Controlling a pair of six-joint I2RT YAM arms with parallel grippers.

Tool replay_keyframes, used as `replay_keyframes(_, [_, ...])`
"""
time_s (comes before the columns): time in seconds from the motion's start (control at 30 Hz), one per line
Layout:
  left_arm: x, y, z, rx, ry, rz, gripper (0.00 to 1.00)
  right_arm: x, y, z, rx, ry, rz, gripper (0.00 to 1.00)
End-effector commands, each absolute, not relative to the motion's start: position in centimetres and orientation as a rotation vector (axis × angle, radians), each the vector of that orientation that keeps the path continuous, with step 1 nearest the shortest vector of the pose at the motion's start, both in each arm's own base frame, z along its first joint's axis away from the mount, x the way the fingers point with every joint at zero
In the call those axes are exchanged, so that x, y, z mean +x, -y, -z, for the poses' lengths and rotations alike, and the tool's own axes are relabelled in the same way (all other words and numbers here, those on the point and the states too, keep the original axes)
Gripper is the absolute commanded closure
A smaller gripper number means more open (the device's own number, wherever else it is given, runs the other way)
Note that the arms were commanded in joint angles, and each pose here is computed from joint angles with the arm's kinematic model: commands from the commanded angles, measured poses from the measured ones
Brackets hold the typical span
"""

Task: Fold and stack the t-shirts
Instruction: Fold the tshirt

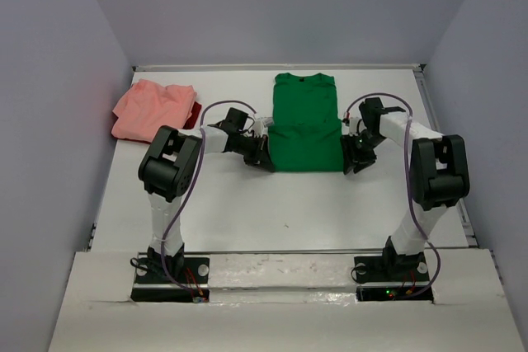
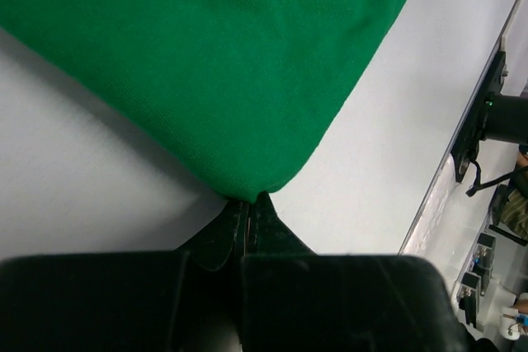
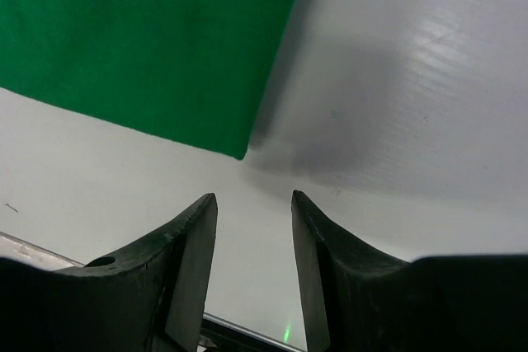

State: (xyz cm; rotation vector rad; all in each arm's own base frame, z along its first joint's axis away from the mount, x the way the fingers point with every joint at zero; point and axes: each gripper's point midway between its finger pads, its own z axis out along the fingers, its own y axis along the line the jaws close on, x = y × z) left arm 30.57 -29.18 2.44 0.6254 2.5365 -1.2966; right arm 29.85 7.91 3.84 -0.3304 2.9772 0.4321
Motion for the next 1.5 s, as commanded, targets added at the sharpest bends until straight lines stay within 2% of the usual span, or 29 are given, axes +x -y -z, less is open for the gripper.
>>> replay_keyframes(0.0, [30.7,29.5,-4.5,0.68,-2.477,1.288,1.0,31.5,-8.9,-4.6,-0.288,-2.937,-0.546,0.55])
replay_keyframes(0.17, [30.7,29.5,-4.7,0.685,-2.471,1.289,1.0,31.8,-10.3,-4.3,-0.296,-2.933,-0.677,0.56])
replay_keyframes(0.43, [30.7,29.5,-4.9,0.693,-2.463,1.284,1.0,31.5,-10.7,-2.8,-0.304,-2.963,-0.724,0.59])
replay_keyframes(0.9, [30.6,29.4,-5.1,0.701,-2.457,1.284,1.0,32.4,-9.1,-2.5,-0.286,-2.958,-0.591,0.61])
replay_keyframes(1.23, [30.6,29.4,-5.3,0.706,-2.449,1.292,1.0,32.9,-8.2,-1.0,-0.264,-2.975,-0.532,0.66])
replay_keyframes(1.37, [30.7,29.4,-5.3,0.711,-2.446,1.29,1.0,32.9,-8.3,-0.7,-0.265,-2.982,-0.545,0.84])
replay_keyframes(1.47, [30.6,29.5,-5.2,0.713,-2.448,1.293,1.0,32.9,-8.6,-0.7,-0.265,-2.978,-0.572,0.9])
